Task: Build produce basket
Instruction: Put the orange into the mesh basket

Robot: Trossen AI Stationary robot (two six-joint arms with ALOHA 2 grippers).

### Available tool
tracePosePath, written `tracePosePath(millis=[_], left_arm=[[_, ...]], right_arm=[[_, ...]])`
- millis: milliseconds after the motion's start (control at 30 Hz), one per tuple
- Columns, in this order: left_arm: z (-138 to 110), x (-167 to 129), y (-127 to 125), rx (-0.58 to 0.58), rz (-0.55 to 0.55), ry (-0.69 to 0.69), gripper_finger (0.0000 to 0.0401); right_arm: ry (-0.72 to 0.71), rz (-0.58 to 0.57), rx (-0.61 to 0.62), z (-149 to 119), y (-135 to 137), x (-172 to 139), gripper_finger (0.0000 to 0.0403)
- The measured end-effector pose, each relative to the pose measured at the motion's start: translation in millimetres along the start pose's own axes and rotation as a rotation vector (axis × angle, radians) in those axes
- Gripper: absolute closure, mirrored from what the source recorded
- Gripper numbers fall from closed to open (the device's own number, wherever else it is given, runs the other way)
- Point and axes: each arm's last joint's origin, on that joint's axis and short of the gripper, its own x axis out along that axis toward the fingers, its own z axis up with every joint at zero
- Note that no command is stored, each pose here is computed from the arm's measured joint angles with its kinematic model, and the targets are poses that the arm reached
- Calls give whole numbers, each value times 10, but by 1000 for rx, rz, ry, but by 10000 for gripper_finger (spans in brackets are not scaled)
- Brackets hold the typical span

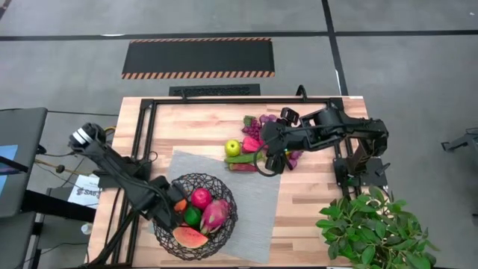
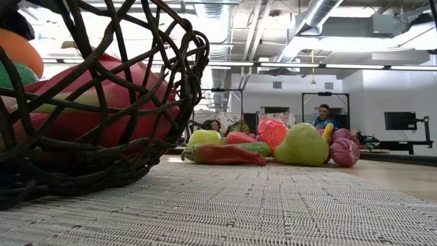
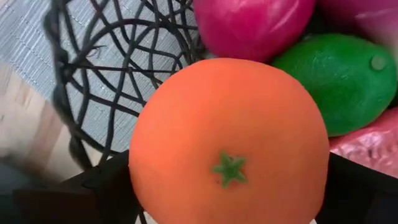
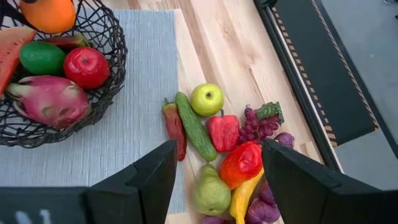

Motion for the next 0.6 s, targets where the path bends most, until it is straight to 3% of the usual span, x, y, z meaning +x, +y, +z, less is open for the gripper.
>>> tracePosePath(millis=[600], left_arm=[[-72, 243, 8, 35, 40, 65, 53]], right_arm=[[-1, 5, -6, -8, 22, -11, 148]])
